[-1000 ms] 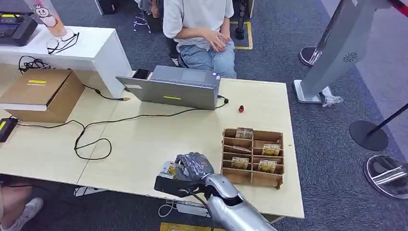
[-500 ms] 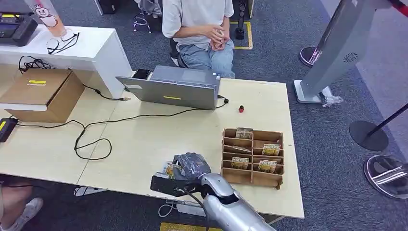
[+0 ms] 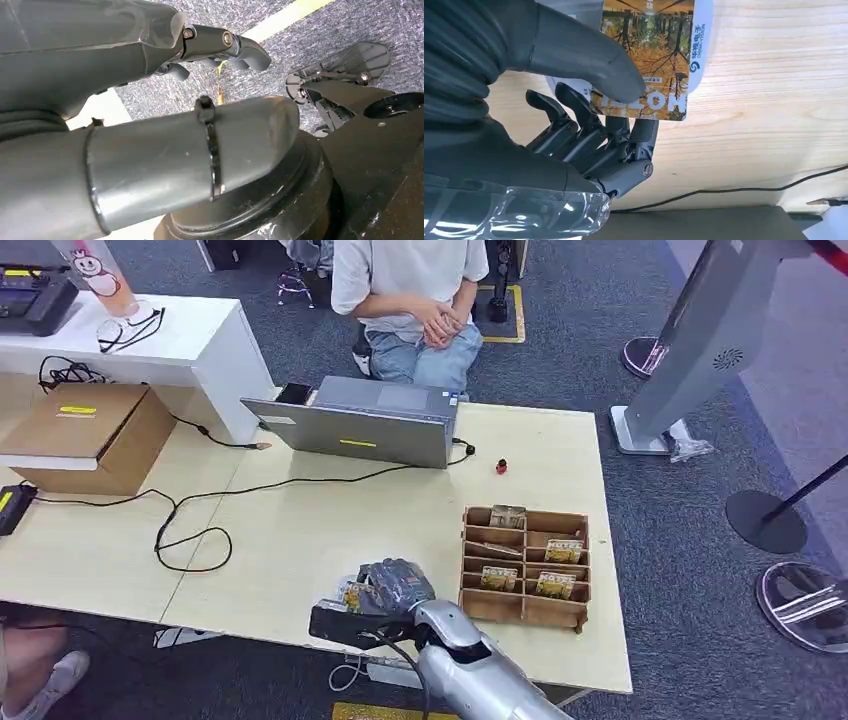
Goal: Pass the card to the sensor for recognition and then transmit it.
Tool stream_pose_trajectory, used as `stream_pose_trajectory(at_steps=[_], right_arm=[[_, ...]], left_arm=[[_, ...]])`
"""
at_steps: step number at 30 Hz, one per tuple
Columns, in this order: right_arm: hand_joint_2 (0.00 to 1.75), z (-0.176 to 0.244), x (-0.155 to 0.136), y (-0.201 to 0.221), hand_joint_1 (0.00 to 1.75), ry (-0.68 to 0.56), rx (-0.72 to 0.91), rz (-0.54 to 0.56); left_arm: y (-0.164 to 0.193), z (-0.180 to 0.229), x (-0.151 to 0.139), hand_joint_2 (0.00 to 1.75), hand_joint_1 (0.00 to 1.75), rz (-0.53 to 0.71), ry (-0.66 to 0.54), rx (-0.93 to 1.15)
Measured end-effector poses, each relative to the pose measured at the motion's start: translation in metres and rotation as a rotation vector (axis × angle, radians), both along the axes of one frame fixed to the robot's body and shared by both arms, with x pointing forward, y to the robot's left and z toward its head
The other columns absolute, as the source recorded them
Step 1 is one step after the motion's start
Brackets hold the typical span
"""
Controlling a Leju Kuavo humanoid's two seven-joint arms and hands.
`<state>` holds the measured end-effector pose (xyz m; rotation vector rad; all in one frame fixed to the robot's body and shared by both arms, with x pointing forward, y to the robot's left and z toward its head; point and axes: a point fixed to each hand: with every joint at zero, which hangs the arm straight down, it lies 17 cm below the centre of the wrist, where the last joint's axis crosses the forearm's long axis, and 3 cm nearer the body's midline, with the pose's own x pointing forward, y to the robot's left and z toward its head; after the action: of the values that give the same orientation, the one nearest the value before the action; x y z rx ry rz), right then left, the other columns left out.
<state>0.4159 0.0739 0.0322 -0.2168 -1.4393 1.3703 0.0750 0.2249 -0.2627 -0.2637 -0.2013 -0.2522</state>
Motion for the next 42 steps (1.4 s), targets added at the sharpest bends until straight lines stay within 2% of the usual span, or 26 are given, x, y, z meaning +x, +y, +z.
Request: stream_pose_trajectory(at_steps=[5,8,17,23,28,32,42], right_arm=[[1.75,0.000,0.001,0.001,1.75,0.002,-0.003,0.000],[1.75,-0.003,-0.003,0.005,1.75,0.050,0.016,0.008],[1.75,-0.003,-0.028,0.022,1.75,0.373,0.248,0.082],[1.75,0.002,-0.026,0.021,1.75,0.396,0.283,0.079],[1.75,0.008,-0.032,0.026,1.75,0.467,0.355,0.101],[1.75,0.012,-0.027,0.025,1.75,0.462,0.384,0.085],[1.75,0.033,0.005,0.013,1.75,0.339,0.426,-0.034]], left_arm=[[0.000,0.000,0.000,0.00,0.00,0.001,0.000,0.000],[0.000,0.000,0.000,0.00,0.00,0.003,0.001,-0.002],[0.000,0.001,0.000,0.00,0.00,-0.010,0.007,-0.005],[0.001,0.001,0.004,0.00,0.00,-0.024,0.000,-0.001],[0.001,0.001,0.005,0.00,0.00,-0.027,-0.003,0.001],[0.002,0.001,0.007,0.00,0.00,-0.018,-0.010,0.003],[0.003,0.000,0.007,0.00,0.00,0.009,-0.014,0.006]])
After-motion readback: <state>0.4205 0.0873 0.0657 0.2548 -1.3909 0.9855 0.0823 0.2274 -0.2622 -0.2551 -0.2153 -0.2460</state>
